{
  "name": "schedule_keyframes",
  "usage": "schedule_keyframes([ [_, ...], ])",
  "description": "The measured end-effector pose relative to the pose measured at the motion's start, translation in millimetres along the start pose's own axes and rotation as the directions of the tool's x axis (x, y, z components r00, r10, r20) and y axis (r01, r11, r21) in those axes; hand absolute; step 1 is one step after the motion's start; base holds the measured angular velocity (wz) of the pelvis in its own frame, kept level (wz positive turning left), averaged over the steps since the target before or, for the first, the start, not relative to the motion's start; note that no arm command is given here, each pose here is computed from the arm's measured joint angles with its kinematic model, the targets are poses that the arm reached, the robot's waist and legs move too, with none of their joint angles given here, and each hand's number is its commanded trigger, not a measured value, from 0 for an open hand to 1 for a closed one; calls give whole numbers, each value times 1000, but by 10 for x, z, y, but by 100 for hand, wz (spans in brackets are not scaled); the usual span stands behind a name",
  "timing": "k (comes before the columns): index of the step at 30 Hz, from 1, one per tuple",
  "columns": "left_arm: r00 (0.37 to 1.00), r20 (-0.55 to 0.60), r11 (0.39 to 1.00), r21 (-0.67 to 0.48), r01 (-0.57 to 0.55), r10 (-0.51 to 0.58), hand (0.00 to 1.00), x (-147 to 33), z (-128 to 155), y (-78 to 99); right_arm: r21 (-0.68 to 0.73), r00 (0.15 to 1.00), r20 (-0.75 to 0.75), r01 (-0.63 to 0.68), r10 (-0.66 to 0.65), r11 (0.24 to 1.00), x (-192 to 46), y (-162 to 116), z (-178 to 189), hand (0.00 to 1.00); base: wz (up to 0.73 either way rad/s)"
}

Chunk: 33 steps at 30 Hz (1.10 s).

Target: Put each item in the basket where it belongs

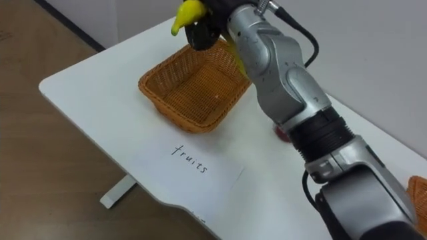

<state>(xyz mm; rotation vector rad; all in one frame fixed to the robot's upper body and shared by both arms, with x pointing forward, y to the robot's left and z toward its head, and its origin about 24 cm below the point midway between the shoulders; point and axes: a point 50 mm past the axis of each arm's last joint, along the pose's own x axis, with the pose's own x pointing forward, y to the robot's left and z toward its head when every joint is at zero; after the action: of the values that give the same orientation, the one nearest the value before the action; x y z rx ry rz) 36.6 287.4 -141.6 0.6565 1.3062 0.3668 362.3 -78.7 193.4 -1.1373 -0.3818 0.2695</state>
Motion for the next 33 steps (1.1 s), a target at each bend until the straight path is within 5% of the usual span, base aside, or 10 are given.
schedule_keyframes([
  [2,1000,4,1000,5,3,-3,0,-1,9,-7,-10,1000,11,2,-2,1000,1,36,28,97,0],
  [4,1000,2,1000,4,3,-3,0,0,6,-7,-21,1000,27,-10,10,1000,0,78,60,82,0],
  [6,1000,-2,1000,1,4,-4,0,1,-1,-7,-33,999,44,-24,25,999,-2,123,94,42,0],
  [8,1000,-2,1000,2,3,-3,0,3,-3,-1,-42,998,50,-40,42,998,-3,169,106,14,0],
  [10,1000,0,1000,5,0,0,0,7,-3,10,-50,998,32,-60,62,997,1,222,65,0,0],
  [33,1000,-12,999,47,-12,13,0,15,-110,85,-49,997,-23,-75,74,996,9,341,-93,0,0],
])
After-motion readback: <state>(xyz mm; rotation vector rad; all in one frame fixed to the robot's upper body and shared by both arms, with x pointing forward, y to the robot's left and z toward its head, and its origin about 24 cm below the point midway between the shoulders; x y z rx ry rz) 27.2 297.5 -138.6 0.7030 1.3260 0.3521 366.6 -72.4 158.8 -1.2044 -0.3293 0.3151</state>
